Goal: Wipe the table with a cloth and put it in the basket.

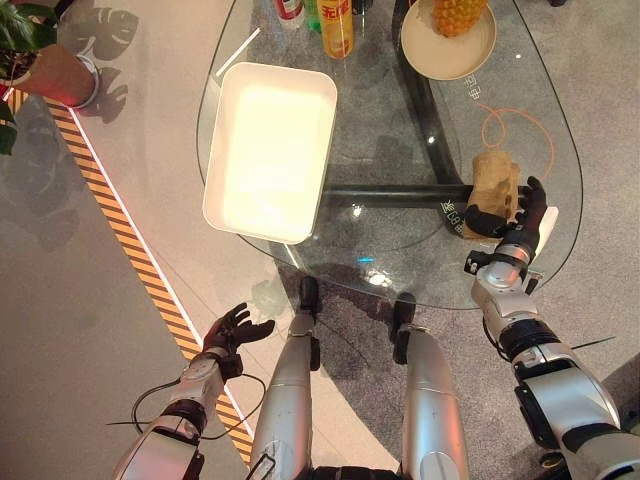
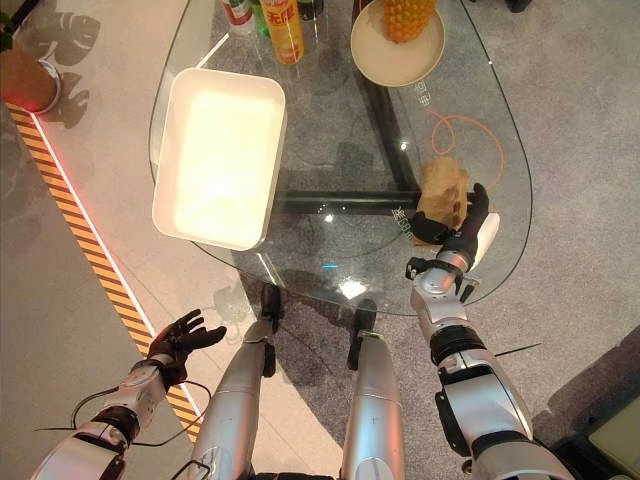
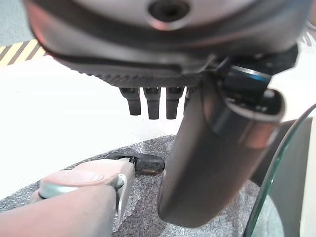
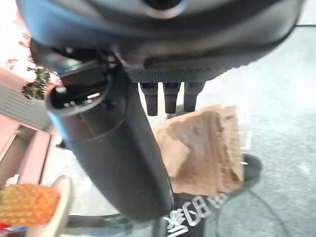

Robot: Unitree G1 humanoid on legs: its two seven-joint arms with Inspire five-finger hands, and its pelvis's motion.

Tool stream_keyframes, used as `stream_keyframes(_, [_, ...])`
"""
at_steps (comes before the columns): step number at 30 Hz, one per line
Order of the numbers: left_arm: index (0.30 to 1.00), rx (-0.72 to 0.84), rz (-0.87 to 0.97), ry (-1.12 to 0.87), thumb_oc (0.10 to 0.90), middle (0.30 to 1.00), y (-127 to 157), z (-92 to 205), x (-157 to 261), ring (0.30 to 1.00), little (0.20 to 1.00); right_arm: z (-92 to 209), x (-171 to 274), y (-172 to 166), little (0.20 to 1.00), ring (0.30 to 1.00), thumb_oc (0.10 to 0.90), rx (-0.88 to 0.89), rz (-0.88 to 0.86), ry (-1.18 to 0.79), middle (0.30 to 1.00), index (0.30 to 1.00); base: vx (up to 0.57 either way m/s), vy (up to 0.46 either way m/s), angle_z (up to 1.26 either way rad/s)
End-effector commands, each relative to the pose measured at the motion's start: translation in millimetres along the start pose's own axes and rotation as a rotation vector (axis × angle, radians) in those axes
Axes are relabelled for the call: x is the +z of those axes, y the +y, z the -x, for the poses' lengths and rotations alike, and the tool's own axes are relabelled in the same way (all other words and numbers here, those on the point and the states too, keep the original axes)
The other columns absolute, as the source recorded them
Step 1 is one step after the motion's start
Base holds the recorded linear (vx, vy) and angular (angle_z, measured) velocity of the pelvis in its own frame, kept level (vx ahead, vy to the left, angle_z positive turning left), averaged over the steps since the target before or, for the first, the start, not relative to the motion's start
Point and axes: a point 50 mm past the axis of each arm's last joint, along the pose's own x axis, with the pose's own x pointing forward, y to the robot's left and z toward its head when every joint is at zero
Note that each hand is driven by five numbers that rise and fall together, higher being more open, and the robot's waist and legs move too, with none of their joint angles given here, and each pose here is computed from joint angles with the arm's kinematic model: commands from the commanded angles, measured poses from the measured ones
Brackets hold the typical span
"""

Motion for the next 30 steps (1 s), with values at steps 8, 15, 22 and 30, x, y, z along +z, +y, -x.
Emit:
stream_keyframes(8, [0.9,0.022,0.007,-0.005,0.8,0.9,-4.0,-1.5,-0.5,0.9,0.9,-22.7,49.7,-8.4,0.9,0.9,0.8,-0.053,-0.01,-0.135,0.9,0.9,0.0,0.0,0.0])
stream_keyframes(15, [0.9,0.016,0.0,0.002,0.8,0.9,-7.6,-1.5,-2.7,0.9,0.9,-19.4,54.7,1.4,0.9,0.9,0.8,-0.016,-0.008,-0.145,0.9,0.9,0.0,0.0,0.0])
stream_keyframes(22, [0.9,0.01,0.005,-0.001,0.8,0.9,-10.2,-2.0,-2.4,0.9,0.9,-17.2,44.9,4.4,0.9,0.9,0.8,-0.014,0.05,-0.107,0.9,0.9,0.0,0.0,0.0])
stream_keyframes(30, [0.9,0.006,0.0,0.006,0.8,0.9,-10.6,-1.2,-6.5,0.9,0.9,-17.9,31.2,-2.2,0.9,0.9,0.8,-0.068,0.114,-0.062,0.9,0.9,0.0,0.0,0.0])
